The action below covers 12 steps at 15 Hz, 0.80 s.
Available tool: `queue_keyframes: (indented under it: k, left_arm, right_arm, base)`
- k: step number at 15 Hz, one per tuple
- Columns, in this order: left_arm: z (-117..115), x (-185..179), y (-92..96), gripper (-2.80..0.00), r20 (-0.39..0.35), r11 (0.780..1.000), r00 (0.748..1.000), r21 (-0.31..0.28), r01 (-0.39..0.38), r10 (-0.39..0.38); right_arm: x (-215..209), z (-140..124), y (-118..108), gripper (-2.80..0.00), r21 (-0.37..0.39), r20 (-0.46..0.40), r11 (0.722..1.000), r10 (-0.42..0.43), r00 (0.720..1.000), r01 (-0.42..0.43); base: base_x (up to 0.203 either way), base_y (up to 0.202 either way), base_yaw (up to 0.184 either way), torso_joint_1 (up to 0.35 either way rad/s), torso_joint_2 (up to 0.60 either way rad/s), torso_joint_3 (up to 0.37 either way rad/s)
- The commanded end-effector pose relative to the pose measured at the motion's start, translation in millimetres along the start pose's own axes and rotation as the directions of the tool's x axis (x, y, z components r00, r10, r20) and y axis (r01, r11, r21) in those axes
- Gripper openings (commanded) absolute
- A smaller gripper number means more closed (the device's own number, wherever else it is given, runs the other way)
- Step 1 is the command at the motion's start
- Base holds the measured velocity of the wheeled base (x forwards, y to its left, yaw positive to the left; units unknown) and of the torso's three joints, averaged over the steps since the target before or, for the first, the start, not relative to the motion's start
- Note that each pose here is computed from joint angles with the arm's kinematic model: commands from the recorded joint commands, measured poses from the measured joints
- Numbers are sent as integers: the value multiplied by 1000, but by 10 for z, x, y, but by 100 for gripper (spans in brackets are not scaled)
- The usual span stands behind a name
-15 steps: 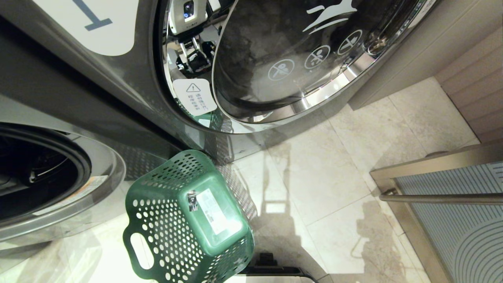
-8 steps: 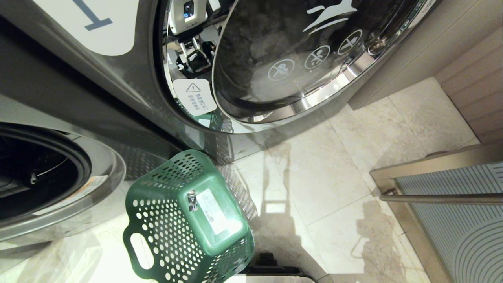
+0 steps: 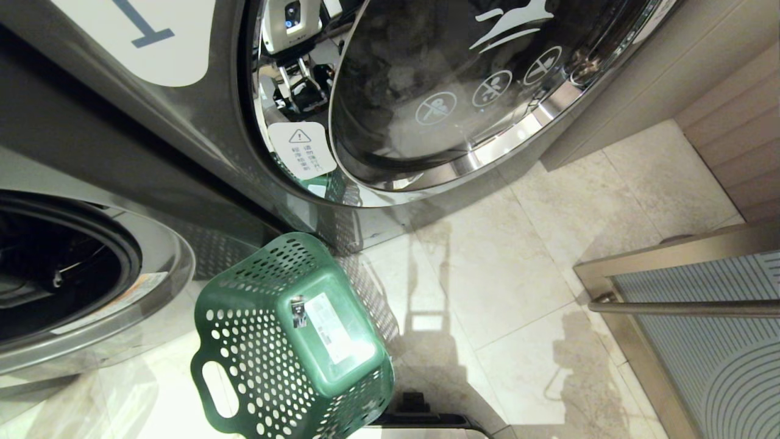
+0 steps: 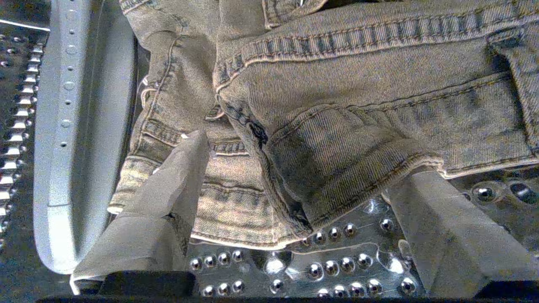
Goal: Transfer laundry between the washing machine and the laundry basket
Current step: Pick a cloth and place it into the basket
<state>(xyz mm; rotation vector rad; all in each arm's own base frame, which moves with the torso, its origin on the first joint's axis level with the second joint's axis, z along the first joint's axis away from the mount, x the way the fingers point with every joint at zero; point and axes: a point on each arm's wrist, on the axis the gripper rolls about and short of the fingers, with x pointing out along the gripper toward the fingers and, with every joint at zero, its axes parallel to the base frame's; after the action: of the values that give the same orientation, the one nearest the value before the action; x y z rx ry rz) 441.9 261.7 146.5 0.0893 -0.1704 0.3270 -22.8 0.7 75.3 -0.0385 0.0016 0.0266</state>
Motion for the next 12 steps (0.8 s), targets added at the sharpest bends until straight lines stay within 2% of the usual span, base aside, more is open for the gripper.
queue_keyframes:
  k: [1,12]
  left_arm:
    - [-27,13,-4,0,4,1000,1000,1,2,-2]
    - [-43,13,-34,0,-2,1000,1000,-5,1,-1]
  right_arm:
    - [0,0,0,-280,0,1,1000,1,1000,-1]
    - [0,0,0,-280,0,1,1000,1,1000,-1]
  base:
    - [0,0,0,0,0,0]
    - [0,0,0,0,0,0]
